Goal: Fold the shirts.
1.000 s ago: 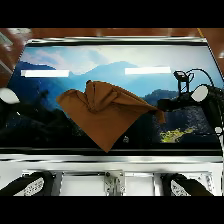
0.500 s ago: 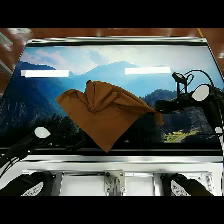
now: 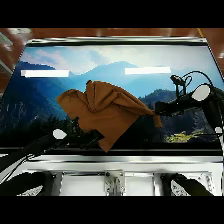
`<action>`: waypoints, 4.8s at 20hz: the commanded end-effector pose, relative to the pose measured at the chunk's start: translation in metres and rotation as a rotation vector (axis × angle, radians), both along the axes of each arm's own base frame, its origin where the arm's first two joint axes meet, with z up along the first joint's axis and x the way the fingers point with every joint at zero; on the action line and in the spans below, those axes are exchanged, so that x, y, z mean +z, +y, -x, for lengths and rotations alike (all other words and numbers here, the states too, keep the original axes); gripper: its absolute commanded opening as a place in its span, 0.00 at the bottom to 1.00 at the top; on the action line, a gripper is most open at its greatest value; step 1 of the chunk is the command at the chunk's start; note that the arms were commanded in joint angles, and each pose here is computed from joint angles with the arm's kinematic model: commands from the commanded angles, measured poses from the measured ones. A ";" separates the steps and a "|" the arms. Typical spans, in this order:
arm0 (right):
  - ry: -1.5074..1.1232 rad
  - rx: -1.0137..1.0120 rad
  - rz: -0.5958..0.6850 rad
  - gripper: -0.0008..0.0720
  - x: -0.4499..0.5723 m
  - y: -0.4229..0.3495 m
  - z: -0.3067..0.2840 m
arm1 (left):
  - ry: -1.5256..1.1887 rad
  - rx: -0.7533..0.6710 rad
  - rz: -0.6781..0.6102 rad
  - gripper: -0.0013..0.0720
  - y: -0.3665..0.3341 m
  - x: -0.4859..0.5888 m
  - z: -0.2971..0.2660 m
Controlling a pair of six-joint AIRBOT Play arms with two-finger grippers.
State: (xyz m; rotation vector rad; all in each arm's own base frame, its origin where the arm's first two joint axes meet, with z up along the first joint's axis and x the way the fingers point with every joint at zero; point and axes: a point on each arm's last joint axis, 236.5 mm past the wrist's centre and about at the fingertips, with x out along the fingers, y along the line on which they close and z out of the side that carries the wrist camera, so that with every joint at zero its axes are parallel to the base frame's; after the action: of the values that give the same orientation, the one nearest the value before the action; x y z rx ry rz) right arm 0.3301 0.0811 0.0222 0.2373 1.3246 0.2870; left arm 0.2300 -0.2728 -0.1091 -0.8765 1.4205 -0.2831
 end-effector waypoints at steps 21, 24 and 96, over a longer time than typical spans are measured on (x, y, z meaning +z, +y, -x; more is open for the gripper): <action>-1.631 -0.152 0.045 0.08 0.517 -0.032 0.115 | -1.706 0.292 -0.573 0.06 0.200 0.621 0.059; -1.725 -0.165 0.063 0.08 0.540 -0.036 0.170 | -1.674 0.271 -0.738 0.06 0.197 0.624 0.080; 0.246 -0.315 -0.208 0.95 -0.063 -0.094 -0.011 | -0.112 0.110 -0.069 0.07 0.213 0.039 -0.121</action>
State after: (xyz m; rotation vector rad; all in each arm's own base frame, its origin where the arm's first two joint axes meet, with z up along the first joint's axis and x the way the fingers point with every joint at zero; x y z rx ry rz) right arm 0.3344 -0.0125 -0.0147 0.6101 1.5098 0.1854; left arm 0.3439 -0.0578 -0.0929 -0.9012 1.3234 -0.1548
